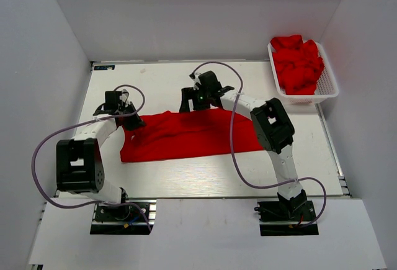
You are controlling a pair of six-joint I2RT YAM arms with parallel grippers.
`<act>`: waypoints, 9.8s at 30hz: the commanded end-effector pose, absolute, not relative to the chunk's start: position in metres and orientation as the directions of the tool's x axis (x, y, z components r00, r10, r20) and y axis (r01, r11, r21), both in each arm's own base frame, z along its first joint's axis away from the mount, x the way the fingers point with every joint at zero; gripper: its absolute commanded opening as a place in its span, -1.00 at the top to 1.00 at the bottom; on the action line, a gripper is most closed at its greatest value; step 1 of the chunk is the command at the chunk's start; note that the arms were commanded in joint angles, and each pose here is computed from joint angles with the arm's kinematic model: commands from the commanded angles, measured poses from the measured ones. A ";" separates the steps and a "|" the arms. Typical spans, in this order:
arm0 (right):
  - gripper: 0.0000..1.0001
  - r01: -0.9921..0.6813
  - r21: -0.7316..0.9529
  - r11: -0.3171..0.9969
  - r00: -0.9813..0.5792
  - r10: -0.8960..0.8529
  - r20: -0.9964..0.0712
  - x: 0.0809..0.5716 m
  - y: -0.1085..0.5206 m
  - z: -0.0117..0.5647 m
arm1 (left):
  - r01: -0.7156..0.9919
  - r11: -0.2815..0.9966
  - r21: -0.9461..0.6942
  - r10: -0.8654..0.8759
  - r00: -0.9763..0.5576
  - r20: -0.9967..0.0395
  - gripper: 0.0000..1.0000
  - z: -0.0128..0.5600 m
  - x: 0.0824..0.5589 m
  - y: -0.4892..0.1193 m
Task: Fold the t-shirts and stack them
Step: Fold the other side of the tshirt into a rectangle, then rotate the tshirt 90 degrees, then grab the bottom of the folded rectangular tshirt with both arms, then fold the folded rectangular tshirt in 1/3 of the way, then grab one side of the 2/3 rectangular tshirt with both arms
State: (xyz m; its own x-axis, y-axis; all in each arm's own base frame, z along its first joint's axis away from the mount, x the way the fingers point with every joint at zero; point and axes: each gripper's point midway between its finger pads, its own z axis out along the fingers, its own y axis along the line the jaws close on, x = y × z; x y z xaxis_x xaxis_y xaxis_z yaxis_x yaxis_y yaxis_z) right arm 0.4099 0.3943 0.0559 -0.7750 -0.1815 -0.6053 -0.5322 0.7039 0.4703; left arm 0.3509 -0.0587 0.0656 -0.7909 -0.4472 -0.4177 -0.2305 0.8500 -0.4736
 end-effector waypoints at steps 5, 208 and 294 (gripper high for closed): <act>-0.81 -0.531 0.437 0.726 -0.741 -0.147 -0.656 0.416 0.382 0.095 | -0.316 0.837 -0.446 -0.518 -0.720 -0.462 1.00 0.101 0.334 -0.045; 1.00 -0.340 0.431 0.836 -0.909 -0.176 -0.377 0.162 0.234 0.042 | 0.127 0.916 -0.380 0.035 -0.970 -0.241 1.00 0.039 0.164 -0.203; -0.81 -0.366 0.438 0.821 -0.776 -0.010 -0.631 0.370 0.235 0.093 | -0.030 0.905 -0.424 -0.244 -0.853 -0.461 -1.00 0.080 0.374 -0.183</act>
State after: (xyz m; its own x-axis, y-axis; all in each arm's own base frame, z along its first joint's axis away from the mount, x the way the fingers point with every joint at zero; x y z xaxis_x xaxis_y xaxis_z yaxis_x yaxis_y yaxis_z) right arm 0.3782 0.2269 0.0859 -0.7908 0.0029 -0.6121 -0.3111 0.8593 0.4059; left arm 0.3892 -0.1637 0.0651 -0.8448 -0.2917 -0.4485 -0.1295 0.9248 -0.3577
